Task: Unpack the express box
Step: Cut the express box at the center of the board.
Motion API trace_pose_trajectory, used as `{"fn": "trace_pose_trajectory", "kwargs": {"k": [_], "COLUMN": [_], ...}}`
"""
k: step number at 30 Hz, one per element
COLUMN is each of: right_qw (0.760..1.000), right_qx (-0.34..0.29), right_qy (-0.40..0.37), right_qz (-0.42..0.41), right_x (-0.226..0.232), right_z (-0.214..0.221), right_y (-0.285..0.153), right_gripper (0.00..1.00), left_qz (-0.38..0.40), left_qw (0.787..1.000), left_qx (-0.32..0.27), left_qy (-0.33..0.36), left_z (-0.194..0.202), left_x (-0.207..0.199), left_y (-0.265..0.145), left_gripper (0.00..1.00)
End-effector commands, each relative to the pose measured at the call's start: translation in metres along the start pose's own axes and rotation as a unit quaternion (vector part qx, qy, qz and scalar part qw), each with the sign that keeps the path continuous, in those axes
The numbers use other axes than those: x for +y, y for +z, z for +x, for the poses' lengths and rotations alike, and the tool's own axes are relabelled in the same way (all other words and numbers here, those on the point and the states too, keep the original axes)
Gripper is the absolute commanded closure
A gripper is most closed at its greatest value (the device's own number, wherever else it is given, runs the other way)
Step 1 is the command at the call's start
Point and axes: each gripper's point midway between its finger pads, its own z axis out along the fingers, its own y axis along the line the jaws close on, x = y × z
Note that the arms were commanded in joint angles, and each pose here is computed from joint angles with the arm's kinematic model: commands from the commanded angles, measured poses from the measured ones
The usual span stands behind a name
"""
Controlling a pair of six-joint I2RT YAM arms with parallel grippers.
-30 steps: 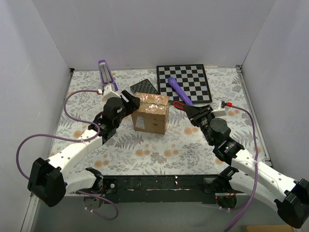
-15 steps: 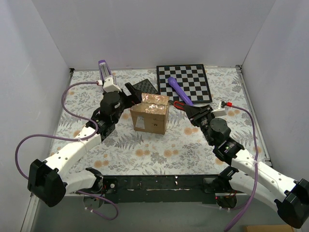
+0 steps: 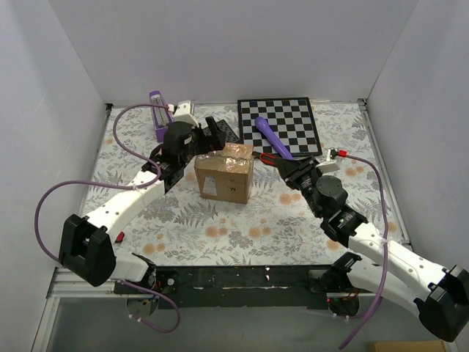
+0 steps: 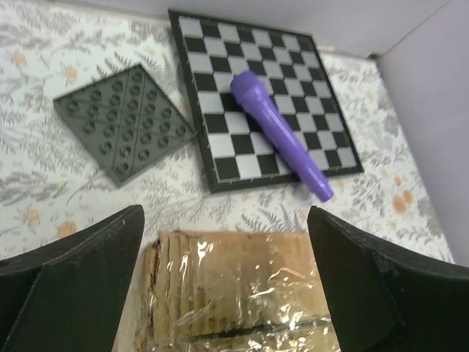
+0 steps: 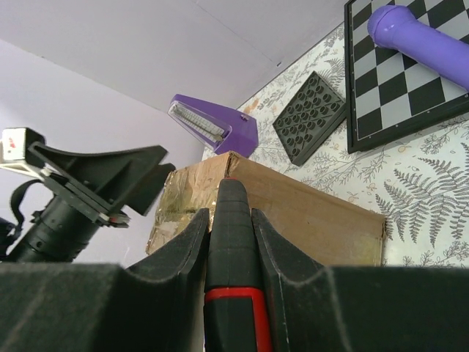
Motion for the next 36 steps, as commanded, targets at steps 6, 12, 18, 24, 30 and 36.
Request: {"fn": "trace_pose_trajectory", "kwargs": {"k": [6, 12, 18, 24, 30, 36], "right_qw": [0.998, 0.997, 0.997, 0.997, 0.996, 0.995], "right_qx": [0.011, 0.018, 0.019, 0.019, 0.022, 0.023], "right_qy": [-0.026, -0.031, -0.038, -0.041, -0.047, -0.061], "right_qz": [-0.053, -0.062, -0.064, -0.068, -0.070, -0.073], "right_x": [0.036, 0.042, 0.042, 0.043, 0.040, 0.040], "right_z": [-0.006, -0.004, -0.004, -0.005, -0.005, -0.006], "right_y": [0.011, 0.017, 0.018, 0.015, 0.010, 0.003], "right_gripper": [0.99, 0.99, 0.99, 0.99, 0.99, 0.99], "left_qz": [0.023, 0.053, 0.035, 0.006, 0.014, 0.168], "left_qw": [0.998, 0.995, 0.997, 0.999, 0.999, 0.982], "left_qx": [0.053, 0.069, 0.045, -0.010, -0.028, 0.033], "left_qy": [-0.007, -0.045, -0.060, -0.045, -0.008, 0.075], "left_z": [0.037, 0.051, 0.045, 0.015, -0.010, -0.001], "left_x": [0.007, 0.001, 0.010, 0.018, 0.017, -0.032], "left_y": [-0.025, -0.050, -0.064, -0.064, -0.049, -0.031], "left_gripper": [0.09, 0.15, 0.13, 0.06, 0.04, 0.03]}}
